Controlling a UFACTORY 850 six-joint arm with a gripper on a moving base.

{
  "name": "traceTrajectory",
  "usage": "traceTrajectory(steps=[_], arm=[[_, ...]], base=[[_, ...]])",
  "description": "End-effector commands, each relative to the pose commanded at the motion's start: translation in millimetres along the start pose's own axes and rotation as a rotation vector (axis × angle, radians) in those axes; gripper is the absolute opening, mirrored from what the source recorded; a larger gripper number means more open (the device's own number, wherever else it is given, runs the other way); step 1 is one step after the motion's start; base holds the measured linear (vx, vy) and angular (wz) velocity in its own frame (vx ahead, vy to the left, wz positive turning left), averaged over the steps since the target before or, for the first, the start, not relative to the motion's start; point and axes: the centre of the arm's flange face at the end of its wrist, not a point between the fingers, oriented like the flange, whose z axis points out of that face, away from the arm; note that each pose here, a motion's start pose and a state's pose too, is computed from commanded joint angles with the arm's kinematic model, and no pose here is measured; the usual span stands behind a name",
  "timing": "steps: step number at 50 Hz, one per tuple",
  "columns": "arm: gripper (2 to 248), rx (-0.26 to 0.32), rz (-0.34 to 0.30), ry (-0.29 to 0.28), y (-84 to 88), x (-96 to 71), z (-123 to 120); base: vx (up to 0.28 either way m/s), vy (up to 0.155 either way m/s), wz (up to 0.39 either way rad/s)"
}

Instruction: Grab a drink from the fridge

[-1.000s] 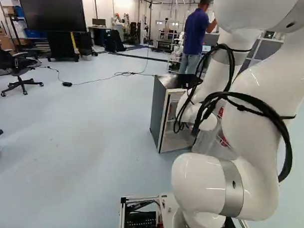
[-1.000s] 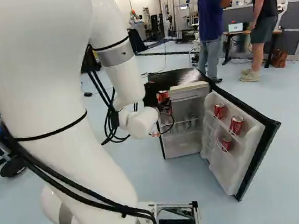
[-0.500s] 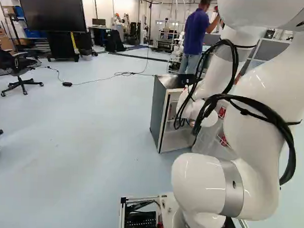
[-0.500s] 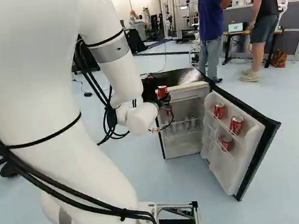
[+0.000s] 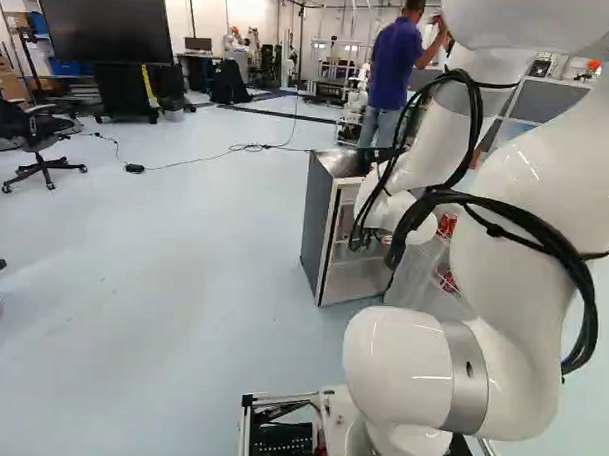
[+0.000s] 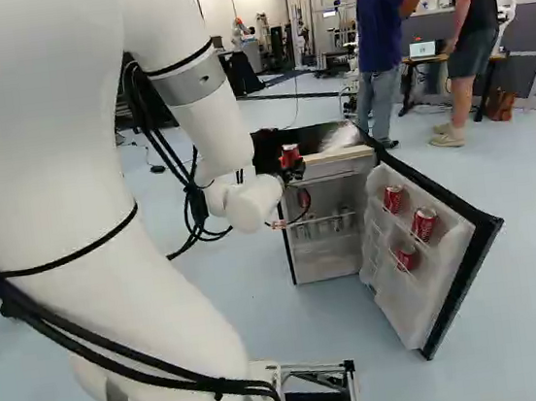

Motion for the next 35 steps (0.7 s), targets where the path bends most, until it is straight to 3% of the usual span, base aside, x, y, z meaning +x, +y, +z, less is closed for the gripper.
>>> traceTrajectory(steps=[15, 35], arm=[[91, 0.0, -0.003, 0.006, 0.7, 12.6, 9], [91, 0.002, -0.004, -0.025, 1.3, 14.3, 28]], base=[[0.0, 0.0, 0.0], [0.0, 0.0, 0.0]])
